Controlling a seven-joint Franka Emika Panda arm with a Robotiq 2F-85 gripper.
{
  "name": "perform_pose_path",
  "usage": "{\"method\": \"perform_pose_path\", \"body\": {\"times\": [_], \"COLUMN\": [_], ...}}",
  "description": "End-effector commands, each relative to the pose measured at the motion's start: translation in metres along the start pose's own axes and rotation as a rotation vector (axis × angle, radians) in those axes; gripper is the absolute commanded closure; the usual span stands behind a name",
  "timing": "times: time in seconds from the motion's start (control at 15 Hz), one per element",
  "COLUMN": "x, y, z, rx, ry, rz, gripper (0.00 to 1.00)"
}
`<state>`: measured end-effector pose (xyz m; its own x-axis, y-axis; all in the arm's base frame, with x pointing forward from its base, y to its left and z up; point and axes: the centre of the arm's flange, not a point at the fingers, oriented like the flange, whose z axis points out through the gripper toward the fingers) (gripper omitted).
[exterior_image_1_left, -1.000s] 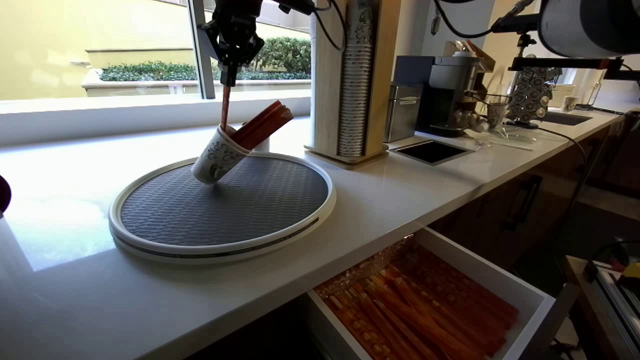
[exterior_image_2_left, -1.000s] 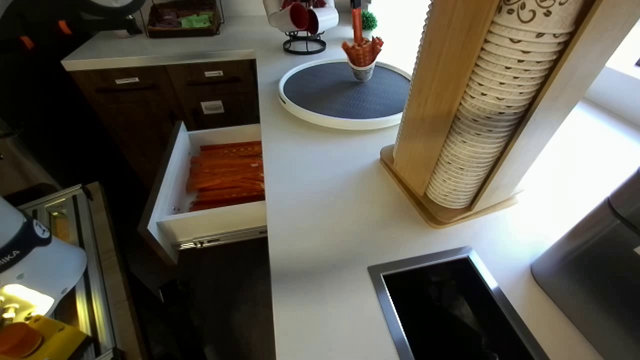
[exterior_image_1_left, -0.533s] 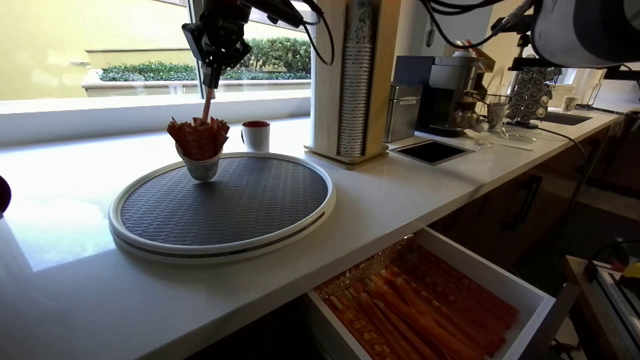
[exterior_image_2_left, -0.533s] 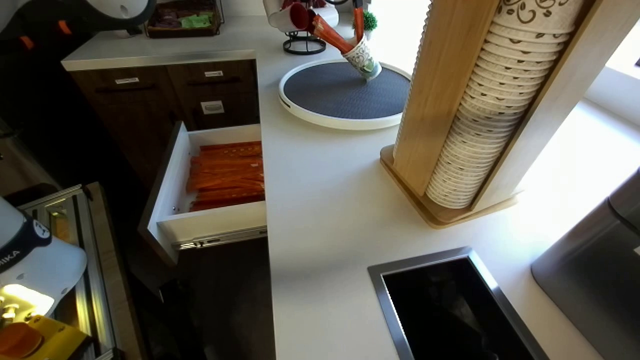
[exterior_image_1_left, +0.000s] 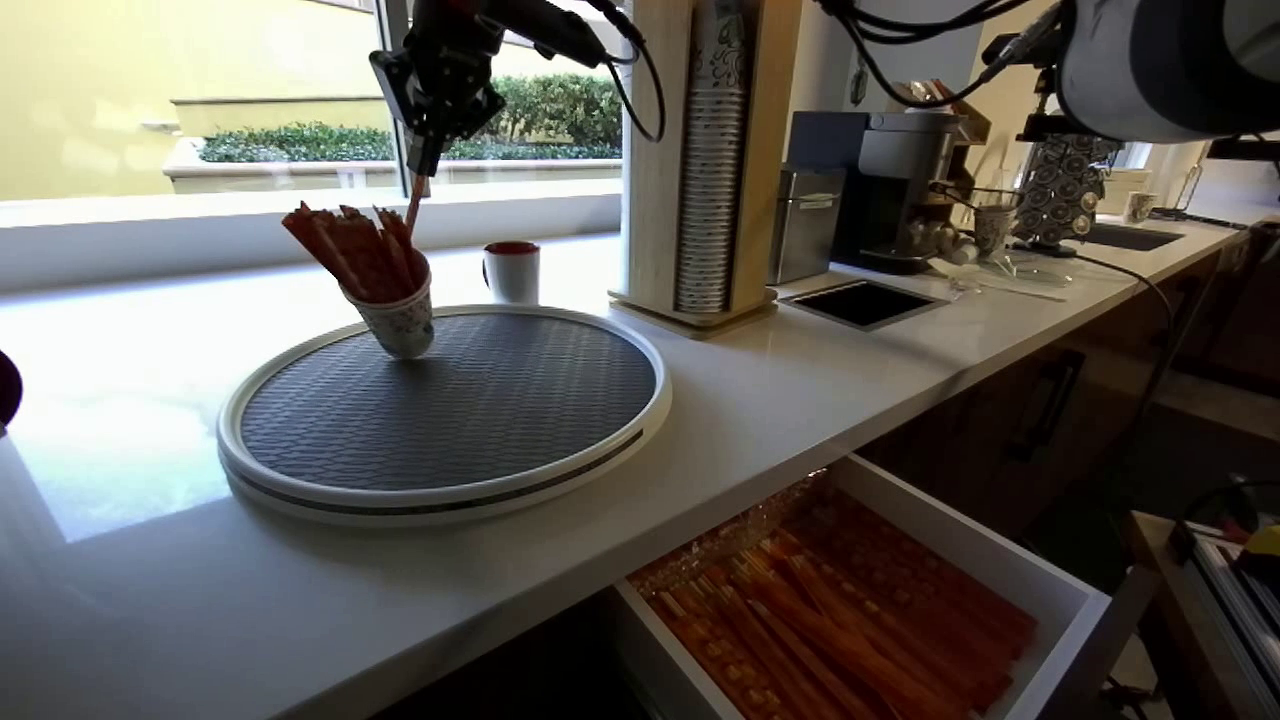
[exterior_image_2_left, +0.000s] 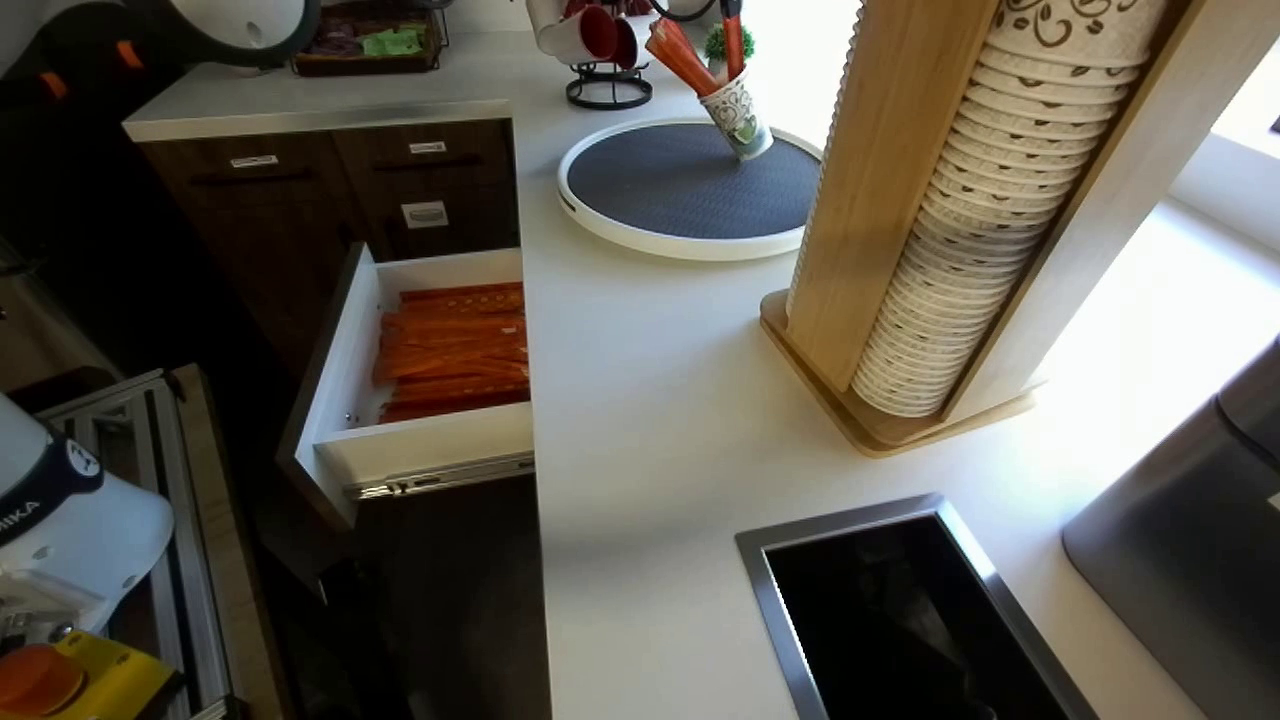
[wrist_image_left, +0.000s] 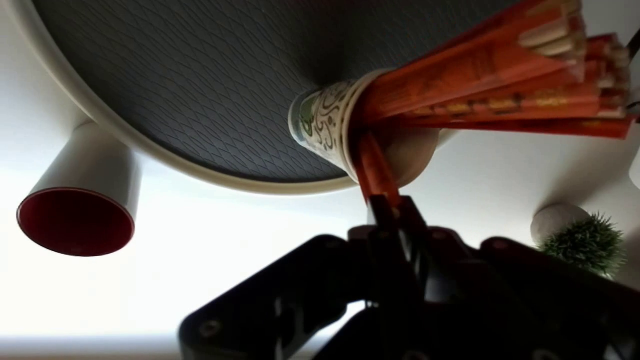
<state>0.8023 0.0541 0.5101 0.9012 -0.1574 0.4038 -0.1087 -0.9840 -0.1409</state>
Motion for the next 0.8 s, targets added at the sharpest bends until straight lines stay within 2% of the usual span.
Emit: {"method": "perform_pose_path", "body": {"times": [0.0, 0.33, 0.73], "x": [0.047, 0.048, 0.042], "y": [-0.002, 0.014, 0.032], "z": [0.014, 0.016, 0.017], "rx": [0.006, -0.027, -0.084], "ry": [0.037, 0.055, 0.033], "rz": [0.072, 0.214, 0.378], "gripper": [0.98, 0.98, 0.98]}}
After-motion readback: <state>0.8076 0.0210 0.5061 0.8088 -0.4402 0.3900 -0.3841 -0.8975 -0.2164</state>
